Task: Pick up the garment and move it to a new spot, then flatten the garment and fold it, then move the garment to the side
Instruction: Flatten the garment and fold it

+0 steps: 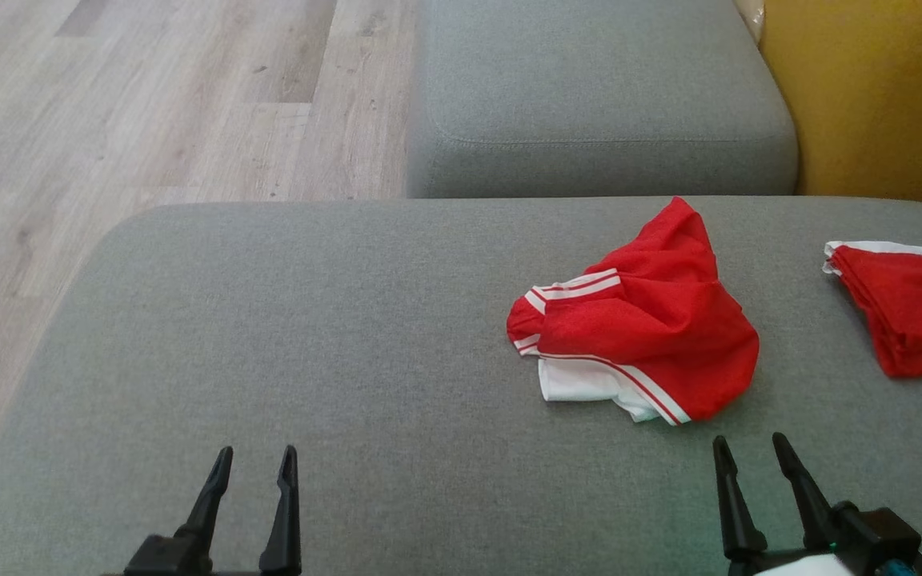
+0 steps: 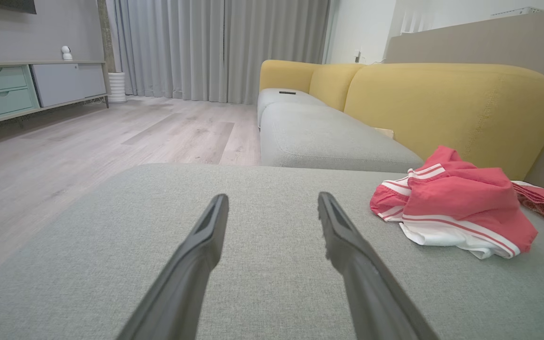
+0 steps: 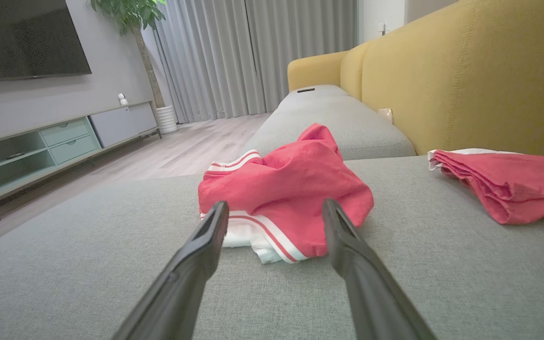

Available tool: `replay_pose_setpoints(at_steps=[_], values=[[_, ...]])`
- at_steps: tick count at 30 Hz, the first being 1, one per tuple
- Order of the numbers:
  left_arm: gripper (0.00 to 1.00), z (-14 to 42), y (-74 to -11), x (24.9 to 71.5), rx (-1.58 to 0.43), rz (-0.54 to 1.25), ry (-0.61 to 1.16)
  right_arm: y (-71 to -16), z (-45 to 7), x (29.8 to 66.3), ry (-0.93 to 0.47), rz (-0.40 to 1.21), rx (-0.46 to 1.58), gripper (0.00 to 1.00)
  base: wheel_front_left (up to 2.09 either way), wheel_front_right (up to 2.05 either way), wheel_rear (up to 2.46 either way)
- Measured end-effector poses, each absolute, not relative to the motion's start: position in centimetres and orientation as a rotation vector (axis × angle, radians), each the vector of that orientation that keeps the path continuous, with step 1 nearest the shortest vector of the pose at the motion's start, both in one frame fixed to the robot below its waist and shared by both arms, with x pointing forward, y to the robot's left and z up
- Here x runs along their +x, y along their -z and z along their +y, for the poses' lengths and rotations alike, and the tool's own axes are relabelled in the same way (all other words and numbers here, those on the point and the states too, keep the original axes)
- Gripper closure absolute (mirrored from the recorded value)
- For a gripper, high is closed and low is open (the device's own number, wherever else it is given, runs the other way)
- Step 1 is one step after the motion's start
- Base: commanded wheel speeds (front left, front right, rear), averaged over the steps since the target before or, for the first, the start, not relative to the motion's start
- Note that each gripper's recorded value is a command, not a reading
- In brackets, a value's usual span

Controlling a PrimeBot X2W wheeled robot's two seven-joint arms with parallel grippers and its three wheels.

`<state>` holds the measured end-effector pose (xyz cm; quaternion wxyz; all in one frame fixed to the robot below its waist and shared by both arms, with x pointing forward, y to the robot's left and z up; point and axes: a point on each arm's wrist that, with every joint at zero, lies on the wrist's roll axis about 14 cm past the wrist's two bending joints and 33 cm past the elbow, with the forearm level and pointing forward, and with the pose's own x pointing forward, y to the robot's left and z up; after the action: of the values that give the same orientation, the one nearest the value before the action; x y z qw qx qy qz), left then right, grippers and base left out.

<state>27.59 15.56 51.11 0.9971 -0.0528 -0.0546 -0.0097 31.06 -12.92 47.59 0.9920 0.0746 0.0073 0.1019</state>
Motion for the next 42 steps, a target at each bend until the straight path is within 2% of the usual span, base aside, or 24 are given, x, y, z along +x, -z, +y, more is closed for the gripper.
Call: replay_pose_setpoints(at_steps=[33, 38, 42], values=[[0.00, 14.7, -49.7, 28.0, -0.096, -0.056, 0.044, -47.8, -12.7, 31.2, -0.211, 0.012, 0.149, 0.00, 0.00, 0.00, 0.00], [0.00, 12.4, -49.4, 30.0, -0.125, -0.037, 0.138, -47.3, -12.6, 31.6, -0.212, 0.032, 0.153, 0.00, 0.00, 0.00, 0.00], [0.00, 8.7, -50.5, 33.7, -0.131, -0.057, 0.293, -47.3, -11.9, 32.7, -0.229, 0.036, 0.152, 0.00, 0.00, 0.00, 0.00]])
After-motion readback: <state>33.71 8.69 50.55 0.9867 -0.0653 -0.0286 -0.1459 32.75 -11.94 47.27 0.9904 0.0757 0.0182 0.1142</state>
